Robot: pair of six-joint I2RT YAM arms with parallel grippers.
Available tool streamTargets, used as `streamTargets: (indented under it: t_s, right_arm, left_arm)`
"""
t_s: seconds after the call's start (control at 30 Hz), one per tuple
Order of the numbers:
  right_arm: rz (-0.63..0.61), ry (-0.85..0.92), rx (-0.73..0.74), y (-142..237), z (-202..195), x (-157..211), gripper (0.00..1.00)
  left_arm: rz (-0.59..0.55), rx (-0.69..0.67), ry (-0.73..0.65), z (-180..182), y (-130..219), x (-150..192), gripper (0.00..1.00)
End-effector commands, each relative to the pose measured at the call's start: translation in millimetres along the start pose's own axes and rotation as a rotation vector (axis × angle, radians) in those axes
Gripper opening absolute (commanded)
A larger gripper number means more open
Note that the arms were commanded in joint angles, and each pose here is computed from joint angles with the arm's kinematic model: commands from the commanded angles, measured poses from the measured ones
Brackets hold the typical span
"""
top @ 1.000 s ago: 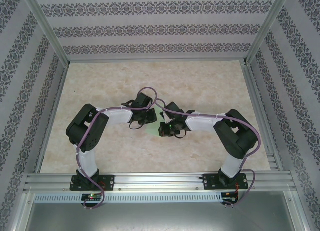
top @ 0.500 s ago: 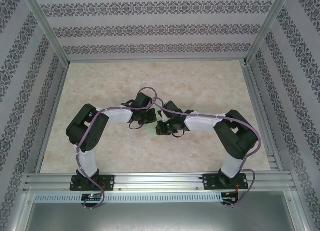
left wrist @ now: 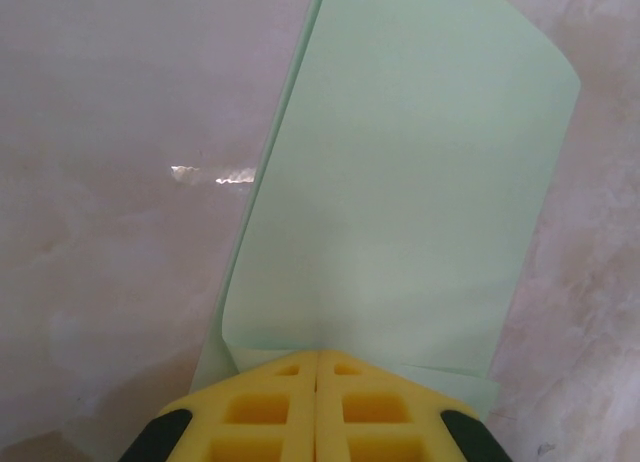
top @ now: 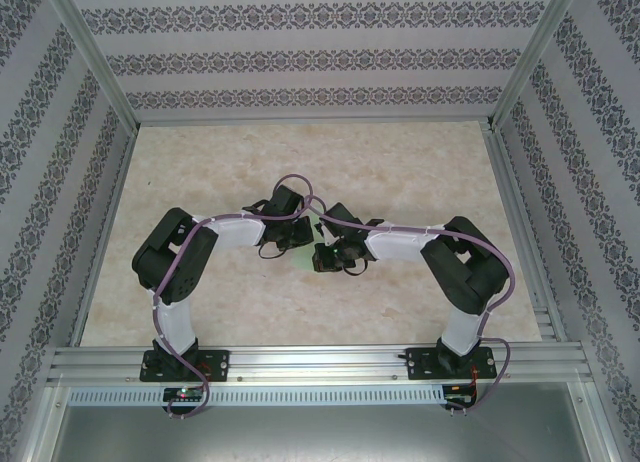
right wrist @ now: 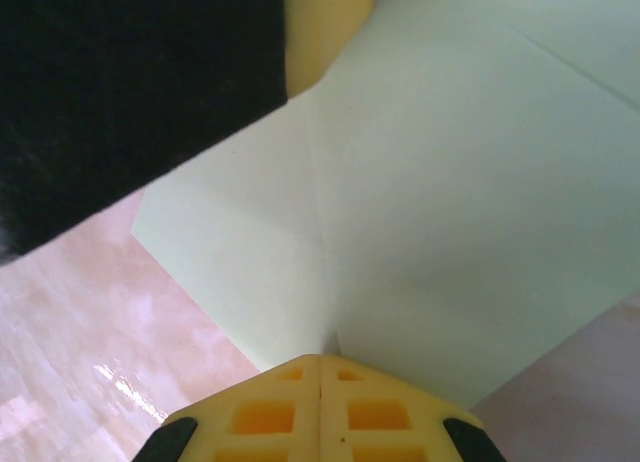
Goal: Fold a paper plane with a square sheet of paper (pick it up from the middle)
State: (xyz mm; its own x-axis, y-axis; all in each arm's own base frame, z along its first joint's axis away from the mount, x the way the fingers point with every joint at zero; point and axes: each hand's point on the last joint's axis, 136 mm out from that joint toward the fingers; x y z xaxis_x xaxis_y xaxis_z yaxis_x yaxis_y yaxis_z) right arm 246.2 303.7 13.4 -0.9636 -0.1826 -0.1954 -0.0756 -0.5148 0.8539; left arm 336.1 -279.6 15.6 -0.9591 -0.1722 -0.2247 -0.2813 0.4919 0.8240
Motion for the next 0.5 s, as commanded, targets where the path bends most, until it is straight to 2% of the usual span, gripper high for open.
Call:
streamTargets:
  t_s: [0.0,0.33,0.47]
  right_arm:
    - [0.058,0.01,0.053,-2,-17,17,0.04]
    - [0.123,0.039,0.027,4,-27,51,0.04]
    - [0.087,0.047,0.007,14,-26,45,0.04]
  left_arm:
    - [0.123,-0.164,0.051,54,-22,40,0.07]
    - [0.124,-0.162,0.051,55,-22,41,0.07]
    - [0.125,-0.156,0.051,54,-22,40,0.07]
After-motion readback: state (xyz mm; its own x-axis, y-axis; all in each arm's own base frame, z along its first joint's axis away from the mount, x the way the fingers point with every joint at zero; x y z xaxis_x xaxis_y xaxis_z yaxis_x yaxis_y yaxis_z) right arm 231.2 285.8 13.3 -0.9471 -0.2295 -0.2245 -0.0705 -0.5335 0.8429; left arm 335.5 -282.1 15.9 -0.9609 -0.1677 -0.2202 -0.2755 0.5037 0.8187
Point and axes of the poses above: each hand's point on the last joint's axis, 136 mm out from that joint toward the fingers, its own y axis back along the fingers, its own z axis along the line the jaws close on, x = y × z, and after that the axes turned 2 degrees about -y, right-handed
